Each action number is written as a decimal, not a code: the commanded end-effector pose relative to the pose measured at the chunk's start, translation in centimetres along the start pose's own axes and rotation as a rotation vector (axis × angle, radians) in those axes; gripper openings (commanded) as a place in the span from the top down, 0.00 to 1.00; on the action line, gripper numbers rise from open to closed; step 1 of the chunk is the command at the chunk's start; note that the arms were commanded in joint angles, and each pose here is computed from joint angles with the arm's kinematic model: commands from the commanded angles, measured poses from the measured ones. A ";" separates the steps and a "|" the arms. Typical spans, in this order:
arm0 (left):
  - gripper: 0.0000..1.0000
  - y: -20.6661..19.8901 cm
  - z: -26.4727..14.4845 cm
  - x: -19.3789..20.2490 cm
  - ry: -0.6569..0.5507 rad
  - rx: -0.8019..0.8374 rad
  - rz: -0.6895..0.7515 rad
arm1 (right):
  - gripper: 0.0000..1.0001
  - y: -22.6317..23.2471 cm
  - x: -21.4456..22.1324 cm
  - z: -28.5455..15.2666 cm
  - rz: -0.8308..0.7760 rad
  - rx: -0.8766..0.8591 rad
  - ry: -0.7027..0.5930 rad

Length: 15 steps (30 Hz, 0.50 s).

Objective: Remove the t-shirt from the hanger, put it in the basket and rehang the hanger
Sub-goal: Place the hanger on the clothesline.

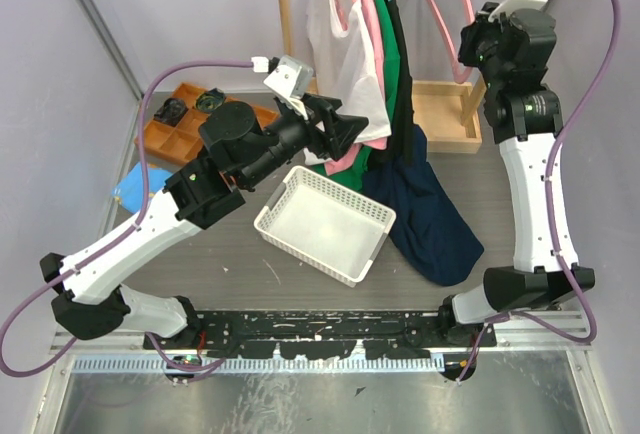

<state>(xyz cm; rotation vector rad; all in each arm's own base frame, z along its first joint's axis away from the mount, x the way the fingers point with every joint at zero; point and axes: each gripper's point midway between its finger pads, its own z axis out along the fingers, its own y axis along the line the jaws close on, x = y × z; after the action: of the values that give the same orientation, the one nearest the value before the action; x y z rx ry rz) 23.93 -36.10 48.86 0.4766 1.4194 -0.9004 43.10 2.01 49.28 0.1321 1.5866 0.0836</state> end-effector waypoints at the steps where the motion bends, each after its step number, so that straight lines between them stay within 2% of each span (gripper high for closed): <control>1: 0.32 -0.1 -0.9 -1.7 -0.035 -0.002 0.010 | 1.00 0.2 -2.6 -0.5 0.009 -0.016 -0.080; 15: 0.31 0.2 -1.2 -1.9 -0.039 -0.016 0.012 | 0.99 -0.5 0.2 -0.2 0.023 0.001 -0.008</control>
<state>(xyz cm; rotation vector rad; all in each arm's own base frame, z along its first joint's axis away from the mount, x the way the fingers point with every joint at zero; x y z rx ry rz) 23.99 -35.98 48.75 0.4760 1.4245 -0.8921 43.78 1.56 47.48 0.1438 1.6270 0.0752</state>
